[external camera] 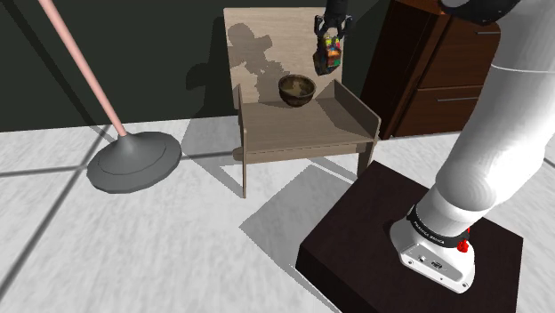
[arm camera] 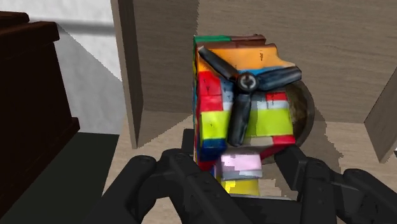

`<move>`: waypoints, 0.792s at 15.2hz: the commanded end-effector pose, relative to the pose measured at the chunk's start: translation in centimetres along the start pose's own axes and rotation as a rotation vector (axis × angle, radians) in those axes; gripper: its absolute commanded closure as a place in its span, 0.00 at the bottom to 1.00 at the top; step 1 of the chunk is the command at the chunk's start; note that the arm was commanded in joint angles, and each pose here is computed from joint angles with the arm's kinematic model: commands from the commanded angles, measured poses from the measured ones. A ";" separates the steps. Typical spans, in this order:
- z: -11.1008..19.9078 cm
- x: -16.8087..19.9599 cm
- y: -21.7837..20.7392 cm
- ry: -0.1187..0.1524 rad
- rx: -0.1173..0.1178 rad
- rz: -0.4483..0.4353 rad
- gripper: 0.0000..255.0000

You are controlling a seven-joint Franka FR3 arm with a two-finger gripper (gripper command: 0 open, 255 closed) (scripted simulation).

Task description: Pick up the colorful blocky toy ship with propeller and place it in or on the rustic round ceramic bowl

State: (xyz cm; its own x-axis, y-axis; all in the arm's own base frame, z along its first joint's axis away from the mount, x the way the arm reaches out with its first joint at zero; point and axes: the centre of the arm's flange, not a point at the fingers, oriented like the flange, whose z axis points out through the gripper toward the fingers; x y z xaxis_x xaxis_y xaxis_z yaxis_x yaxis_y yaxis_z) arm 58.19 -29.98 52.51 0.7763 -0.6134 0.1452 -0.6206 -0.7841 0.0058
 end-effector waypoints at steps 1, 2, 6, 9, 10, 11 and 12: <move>-0.2 1.7 -2.1 0.001 0.001 0.000 1.00; -0.2 2.6 -3.1 0.001 0.001 0.000 1.00; -0.3 5.9 -7.2 0.001 0.001 0.000 1.00; 0.2 7.4 -9.3 0.001 0.001 0.000 1.00; 0.7 7.3 -9.3 0.001 0.001 0.000 1.00; 1.2 7.2 -9.3 0.001 0.001 0.000 1.00; 1.7 7.1 -9.3 0.001 0.001 0.000 1.00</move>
State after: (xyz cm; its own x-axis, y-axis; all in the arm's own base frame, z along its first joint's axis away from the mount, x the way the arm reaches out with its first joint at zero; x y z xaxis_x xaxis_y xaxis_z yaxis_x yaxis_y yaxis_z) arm 69.60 -27.22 52.21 0.7765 -0.6135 0.1440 -0.6206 -0.7841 0.0056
